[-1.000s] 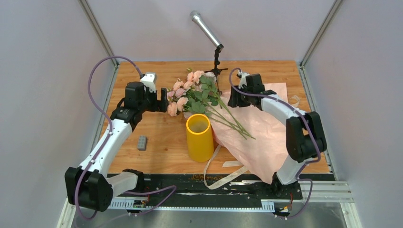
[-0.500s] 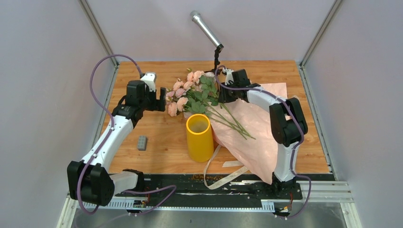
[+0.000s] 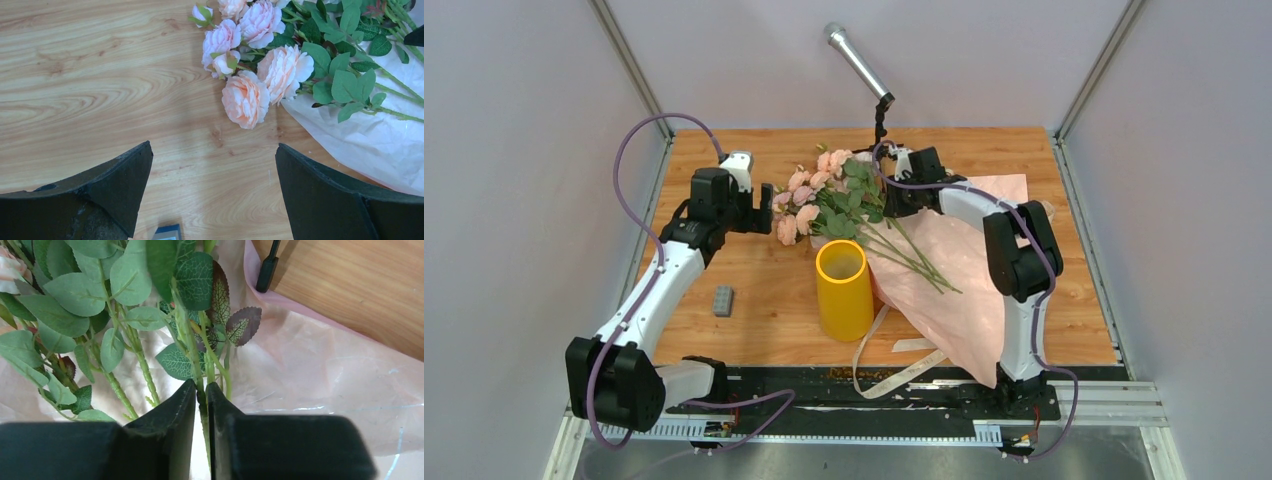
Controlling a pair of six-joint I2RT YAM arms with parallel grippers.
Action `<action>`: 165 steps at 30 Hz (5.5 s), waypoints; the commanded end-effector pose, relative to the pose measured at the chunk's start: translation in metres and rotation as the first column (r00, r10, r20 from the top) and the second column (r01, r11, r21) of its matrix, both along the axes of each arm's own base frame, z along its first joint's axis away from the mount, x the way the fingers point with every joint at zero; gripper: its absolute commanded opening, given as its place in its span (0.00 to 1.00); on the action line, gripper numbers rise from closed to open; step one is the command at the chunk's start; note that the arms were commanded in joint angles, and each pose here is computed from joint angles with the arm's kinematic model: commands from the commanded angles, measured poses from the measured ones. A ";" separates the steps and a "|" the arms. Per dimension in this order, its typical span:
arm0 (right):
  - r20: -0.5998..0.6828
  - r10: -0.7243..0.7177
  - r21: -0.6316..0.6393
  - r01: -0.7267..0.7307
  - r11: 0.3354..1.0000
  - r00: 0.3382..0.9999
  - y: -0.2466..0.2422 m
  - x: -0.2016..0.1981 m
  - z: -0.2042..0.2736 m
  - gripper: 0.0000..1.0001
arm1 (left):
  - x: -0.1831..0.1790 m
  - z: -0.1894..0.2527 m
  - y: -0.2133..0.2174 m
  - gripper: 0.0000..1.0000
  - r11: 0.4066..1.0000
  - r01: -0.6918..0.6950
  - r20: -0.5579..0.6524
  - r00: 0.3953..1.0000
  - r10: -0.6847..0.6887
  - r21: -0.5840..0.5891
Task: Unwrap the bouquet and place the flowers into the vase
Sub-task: Pick up the fake flower from the wrapping paper, then place the fake flower in the vase, then pick up the fake flower from the wrapping paper.
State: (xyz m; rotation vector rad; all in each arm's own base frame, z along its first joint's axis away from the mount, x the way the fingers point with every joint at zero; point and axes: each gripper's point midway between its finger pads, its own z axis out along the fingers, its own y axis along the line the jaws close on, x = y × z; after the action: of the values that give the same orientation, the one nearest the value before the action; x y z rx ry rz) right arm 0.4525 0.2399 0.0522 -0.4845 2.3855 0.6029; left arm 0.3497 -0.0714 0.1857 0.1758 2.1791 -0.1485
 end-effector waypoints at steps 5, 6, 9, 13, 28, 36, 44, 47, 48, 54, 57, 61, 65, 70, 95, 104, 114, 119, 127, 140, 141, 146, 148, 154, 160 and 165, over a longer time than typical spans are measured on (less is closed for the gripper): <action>0.090 0.024 0.013 -0.025 1.000 0.996 0.010 0.020 0.024 0.00 | 0.009 0.020 0.002 1.00 1.000 -0.014 0.052 0.999 0.014 -0.008; 0.097 0.025 0.019 -0.027 0.999 0.995 0.010 0.019 0.029 0.00 | 0.009 0.020 0.002 1.00 1.000 -0.014 0.053 0.998 0.015 -0.008; 0.121 0.049 0.035 -0.053 0.998 0.991 0.013 0.017 0.042 0.00 | 0.008 0.020 0.003 1.00 1.000 -0.017 0.055 0.998 0.017 -0.008; 0.163 0.061 0.039 -0.068 0.997 0.985 0.012 0.015 0.062 0.00 | 0.008 0.023 0.001 1.00 1.000 -0.010 0.069 0.998 0.011 -0.017; 0.388 -0.029 0.225 -0.064 0.972 0.921 -0.003 -0.017 0.183 0.00 | 0.004 0.058 -0.018 1.00 0.990 0.135 0.232 0.965 -0.121 -0.041; 0.562 -0.015 0.342 -0.216 0.915 0.827 -0.005 -0.079 0.287 0.00 | 0.010 0.095 -0.003 1.00 0.998 0.014 0.237 0.972 0.001 -0.063; 0.774 -0.041 0.415 -0.458 0.786 0.632 -0.002 -0.173 0.402 0.00 | 0.015 0.099 0.002 1.00 0.998 -0.019 0.273 0.961 0.035 -0.062; 0.818 -0.078 0.431 -0.519 0.738 0.569 0.002 -0.205 0.436 0.00 | 0.012 0.084 0.002 1.00 0.998 -0.024 0.242 0.970 0.038 -0.061; 0.830 -0.087 0.434 -0.540 0.721 0.551 0.005 -0.214 0.443 0.00 | 0.010 0.081 0.003 1.00 0.998 -0.029 0.229 0.972 0.043 -0.062; 0.875 -0.117 0.435 -0.656 0.617 0.470 0.038 -0.251 0.476 0.00 | 0.007 0.084 -0.006 1.00 0.994 0.007 0.243 0.970 0.020 -0.111; 0.887 -0.107 0.424 -0.699 0.576 0.450 0.059 -0.263 0.483 0.00 | 0.006 0.085 -0.008 1.00 0.993 0.014 0.241 0.970 0.016 -0.119; 0.885 -0.112 0.438 -0.728 0.528 0.451 0.081 -0.270 0.483 0.00 | 0.005 0.085 -0.014 1.00 0.989 0.042 0.243 0.970 -0.007 -0.138; 0.880 -0.089 0.441 -0.734 0.517 0.466 0.097 -0.269 0.468 0.00 | 0.005 0.084 -0.015 1.00 0.989 0.051 0.243 0.970 -0.016 -0.138; 0.867 -0.038 0.438 -0.724 0.533 0.497 0.107 -0.264 0.426 0.00 | 0.004 0.084 -0.016 1.00 0.989 0.055 0.246 0.969 -0.020 -0.136; 0.720 0.149 0.435 -0.609 0.663 0.677 0.106 -0.260 0.281 0.02 | 0.005 0.081 -0.012 1.00 0.992 0.043 0.245 0.969 -0.014 -0.115; 0.703 0.181 0.419 -0.606 0.676 0.688 0.105 -0.262 0.276 0.24 | 0.005 0.081 -0.011 1.00 0.993 0.039 0.246 0.969 -0.010 -0.114; 0.706 0.182 0.413 -0.606 0.681 0.685 0.098 -0.267 0.286 0.30 | 0.005 0.080 -0.011 1.00 0.993 0.036 0.243 0.970 -0.008 -0.113; 0.709 0.168 0.405 -0.591 0.697 0.684 0.091 -0.268 0.298 0.40 | 0.005 0.079 -0.009 1.00 0.993 0.030 0.243 0.970 -0.002 -0.111; 0.710 0.104 0.404 -0.524 0.750 0.697 0.071 -0.264 0.320 0.59 | 0.005 0.079 -0.003 1.00 0.995 0.000 0.258 0.966 0.026 -0.100; 0.488 -0.009 0.405 -0.217 0.888 0.873 0.007 -0.200 0.271 0.74 | 0.007 0.080 0.012 1.00 0.994 -0.076 0.311 0.945 0.096 -0.078; 0.455 -0.032 0.418 -0.182 0.890 0.890 -0.001 -0.192 0.263 0.73 | 0.008 0.078 0.015 1.00 0.994 -0.090 0.311 0.945 0.106 -0.066; 0.316 -0.138 0.425 -0.010 0.905 0.938 -0.043 -0.153 0.212 0.67 | 0.010 0.077 0.023 1.00 0.992 -0.119 0.334 0.935 0.122 -0.030; 0.275 -0.195 0.379 0.081 0.922 0.941 -0.062 -0.135 0.183 0.63 | 0.010 0.077 0.027 1.00 0.992 -0.126 0.341 0.932 0.121 -0.009; 0.187 -0.266 0.226 0.222 0.948 0.946 -0.090 -0.107 0.130 0.54 | 0.014 0.069 0.034 1.00 0.988 -0.142 0.323 0.939 0.117 0.056; 0.154 -0.208 0.139 0.187 0.972 0.966 -0.085 -0.081 0.096 0.46 | 0.020 0.058 0.028 1.00 0.991 -0.115 0.284 0.954 0.093 0.062; 0.090 -0.127 0.126 0.115 0.985 0.988 -0.065 -0.058 0.070 0.40 | 0.020 0.059 0.025 1.00 0.994 -0.100 0.283 0.956 0.080 0.054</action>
State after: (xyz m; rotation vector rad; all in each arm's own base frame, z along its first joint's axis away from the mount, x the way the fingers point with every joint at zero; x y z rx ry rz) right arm 0.3695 0.1584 0.1178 -0.2002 2.2848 0.6202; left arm 0.3631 -0.0454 0.2199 0.1163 1.9758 0.0122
